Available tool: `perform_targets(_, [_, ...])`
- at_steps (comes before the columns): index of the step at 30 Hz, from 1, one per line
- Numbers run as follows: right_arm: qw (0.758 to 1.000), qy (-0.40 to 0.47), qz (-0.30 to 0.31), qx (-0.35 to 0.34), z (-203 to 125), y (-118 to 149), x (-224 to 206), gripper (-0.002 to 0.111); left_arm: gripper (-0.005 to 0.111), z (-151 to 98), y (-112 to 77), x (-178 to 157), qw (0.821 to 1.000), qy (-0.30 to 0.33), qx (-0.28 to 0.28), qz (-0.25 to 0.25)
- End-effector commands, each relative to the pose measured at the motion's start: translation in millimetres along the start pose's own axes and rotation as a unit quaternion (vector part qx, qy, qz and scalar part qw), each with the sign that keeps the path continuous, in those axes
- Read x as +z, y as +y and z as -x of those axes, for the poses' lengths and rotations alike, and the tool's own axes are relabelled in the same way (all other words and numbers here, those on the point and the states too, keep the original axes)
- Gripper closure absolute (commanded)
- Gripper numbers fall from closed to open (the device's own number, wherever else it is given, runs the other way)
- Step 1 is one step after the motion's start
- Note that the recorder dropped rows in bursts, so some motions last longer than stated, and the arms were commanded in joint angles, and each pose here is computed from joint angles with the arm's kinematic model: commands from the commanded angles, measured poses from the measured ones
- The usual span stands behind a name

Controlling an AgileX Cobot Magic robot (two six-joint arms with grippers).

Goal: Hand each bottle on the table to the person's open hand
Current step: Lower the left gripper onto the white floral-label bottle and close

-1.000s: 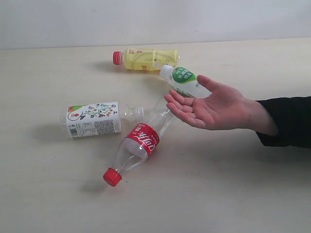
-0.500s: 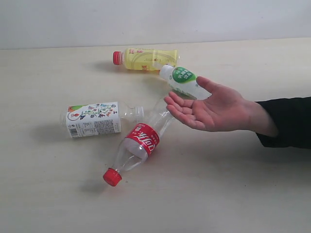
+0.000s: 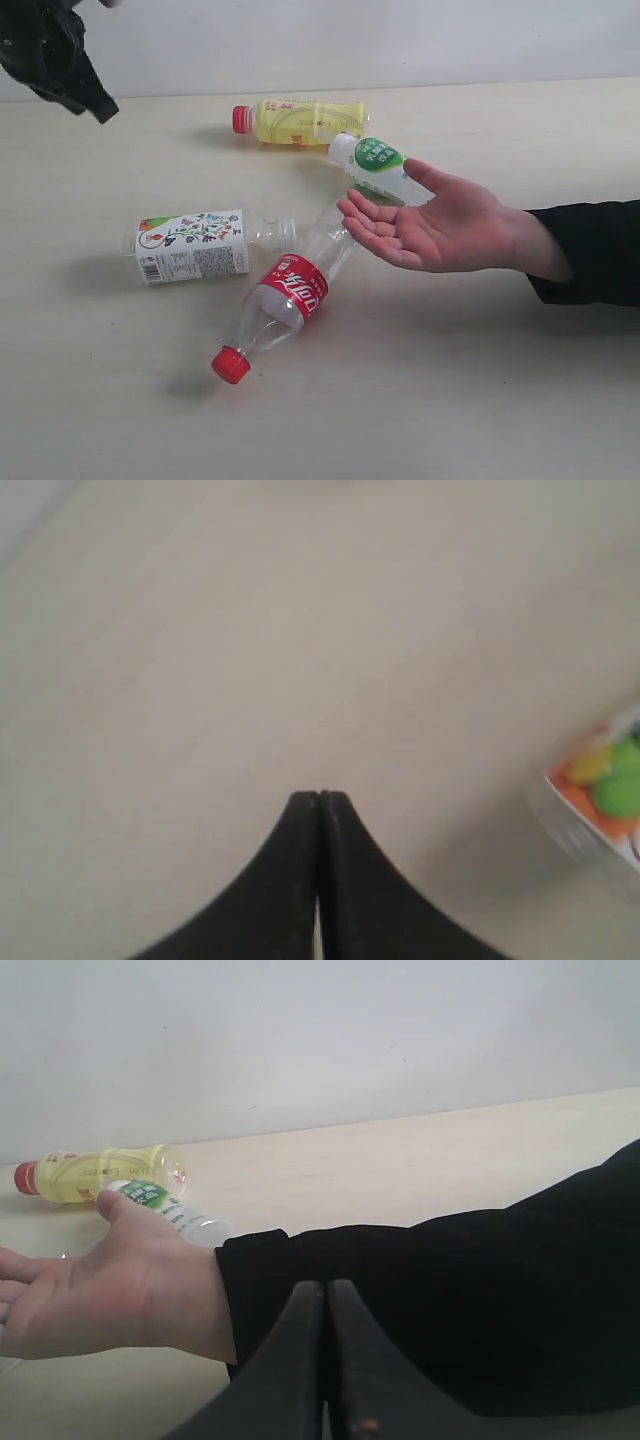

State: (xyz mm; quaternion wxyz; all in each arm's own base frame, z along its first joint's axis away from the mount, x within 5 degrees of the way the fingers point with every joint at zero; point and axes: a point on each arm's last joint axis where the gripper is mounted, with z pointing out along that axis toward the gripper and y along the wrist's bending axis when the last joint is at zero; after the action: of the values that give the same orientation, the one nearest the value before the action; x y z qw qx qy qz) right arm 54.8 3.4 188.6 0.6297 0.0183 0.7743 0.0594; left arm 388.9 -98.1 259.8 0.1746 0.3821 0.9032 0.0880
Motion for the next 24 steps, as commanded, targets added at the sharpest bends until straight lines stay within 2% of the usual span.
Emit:
perform_targets(1, [1.000,-0.003,-0.001,-0.003,-1.0,-0.3,0.0,0.108,0.107,11.0,-14.8,-2.5,0.981,0.021,0.135,-0.134])
perform_targets(5, [1.000,-0.003,-0.001,-0.003,-1.0,-0.3,0.0,0.108,0.106,25.8,-23.4,-0.5,0.963,-0.066,0.195,-0.173])
perform_targets(8, [1.000,-0.003,-0.001,-0.003,-1.0,-0.3,0.0,0.108,0.097,33.4,-32.1,-0.7,0.947,-0.118,0.211,-0.213])
perform_targets(10, [1.000,-0.003,-0.001,-0.003,-1.0,-0.3,0.0,0.108,0.083,34.9,-34.3,1.0,0.940,-0.130,0.225,-0.222])
perform_targets(12, [1.000,-0.003,-0.001,-0.003,-1.0,-0.3,0.0,0.108,0.061,33.9,-35.4,3.6,0.939,-0.123,0.227,-0.229])
perform_targets(15, [1.000,-0.003,-0.001,-0.003,-1.0,-0.3,0.0,0.108,0.020,33.2,-37.6,11.6,0.938,-0.113,0.221,-0.243])
perform_targets(16, [1.000,-0.003,-0.001,-0.003,-1.0,-0.3,0.0,0.108,0.015,32.9,-38.5,14.7,0.937,-0.109,0.219,-0.248])
perform_targets(18, [1.000,-0.003,-0.001,-0.003,-1.0,-0.3,0.0,0.108,0.015,32.3,-40.2,21.8,0.936,-0.100,0.217,-0.258])
perform_targets(21, [1.000,-0.003,-0.001,-0.003,-1.0,-0.3,0.0,0.108,0.024,31.0,-43.5,31.4,0.934,-0.087,0.217,-0.269])
perform_targets(24, [1.000,-0.003,-0.001,-0.003,-1.0,-0.3,0.0,0.108,0.028,30.8,-51.7,40.7,0.931,-0.056,0.247,-0.264])
